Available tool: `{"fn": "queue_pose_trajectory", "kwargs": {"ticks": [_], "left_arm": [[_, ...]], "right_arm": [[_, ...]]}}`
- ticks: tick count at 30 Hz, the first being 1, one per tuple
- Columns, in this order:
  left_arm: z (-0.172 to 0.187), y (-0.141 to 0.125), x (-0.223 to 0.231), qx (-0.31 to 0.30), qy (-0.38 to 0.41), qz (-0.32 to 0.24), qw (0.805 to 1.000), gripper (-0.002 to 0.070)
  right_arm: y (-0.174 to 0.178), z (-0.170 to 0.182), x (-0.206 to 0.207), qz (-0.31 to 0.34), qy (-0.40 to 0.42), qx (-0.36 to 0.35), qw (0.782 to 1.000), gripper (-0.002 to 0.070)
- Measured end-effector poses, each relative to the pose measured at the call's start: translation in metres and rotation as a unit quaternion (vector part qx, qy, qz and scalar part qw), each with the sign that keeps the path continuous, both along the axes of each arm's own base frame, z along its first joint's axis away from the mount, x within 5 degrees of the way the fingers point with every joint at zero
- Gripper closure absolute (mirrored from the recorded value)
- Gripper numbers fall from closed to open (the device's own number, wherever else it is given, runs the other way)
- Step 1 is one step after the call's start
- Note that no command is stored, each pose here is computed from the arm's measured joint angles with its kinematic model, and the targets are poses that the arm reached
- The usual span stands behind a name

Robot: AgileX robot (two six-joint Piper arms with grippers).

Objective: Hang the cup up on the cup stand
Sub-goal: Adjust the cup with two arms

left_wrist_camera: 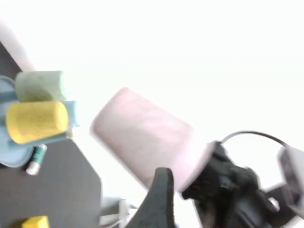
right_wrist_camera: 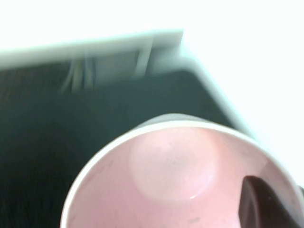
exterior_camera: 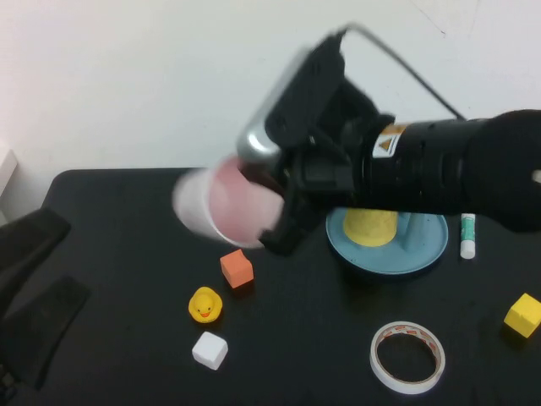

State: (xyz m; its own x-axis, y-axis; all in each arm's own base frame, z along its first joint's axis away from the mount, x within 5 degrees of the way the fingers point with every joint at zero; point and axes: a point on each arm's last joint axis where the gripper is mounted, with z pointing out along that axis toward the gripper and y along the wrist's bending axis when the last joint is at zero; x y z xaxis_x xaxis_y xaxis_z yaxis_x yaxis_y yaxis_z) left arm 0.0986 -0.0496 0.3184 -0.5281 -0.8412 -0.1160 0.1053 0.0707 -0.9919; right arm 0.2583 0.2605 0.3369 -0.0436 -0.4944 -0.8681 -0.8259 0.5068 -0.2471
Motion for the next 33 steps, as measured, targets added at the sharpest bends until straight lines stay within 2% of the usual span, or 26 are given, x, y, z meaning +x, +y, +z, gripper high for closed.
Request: {"fn": "queue_pose_trajectory", "kwargs": {"ticks": [5, 12, 17, 26, 33], "left_arm": [[0.001, 0.000, 0.000, -0.045, 0.025, 0.000, 0.999, -0.0017], [0.000, 0.004, 0.002, -0.086, 0.050, 0.019, 0.995, -0.0017], [0.000, 0.009, 0.005, -0.112, 0.063, 0.047, 0.991, -0.0017], [0.001, 0.009, 0.005, -0.118, 0.065, 0.049, 0.990, -0.0018], [0.019, 0.009, 0.003, -0.110, 0.033, 0.044, 0.992, -0.0018]], "right_arm": [[0.015, 0.030, -0.024, 0.006, -0.069, 0.072, 0.995, 0.0657], [0.047, 0.045, -0.066, 0.048, -0.118, 0.131, 0.983, 0.0657], [0.055, 0.053, -0.079, 0.049, -0.147, 0.167, 0.974, 0.0657], [0.055, 0.052, -0.079, 0.025, -0.107, 0.200, 0.974, 0.0657], [0.053, 0.046, -0.074, -0.005, -0.051, 0.223, 0.973, 0.0657]]}}
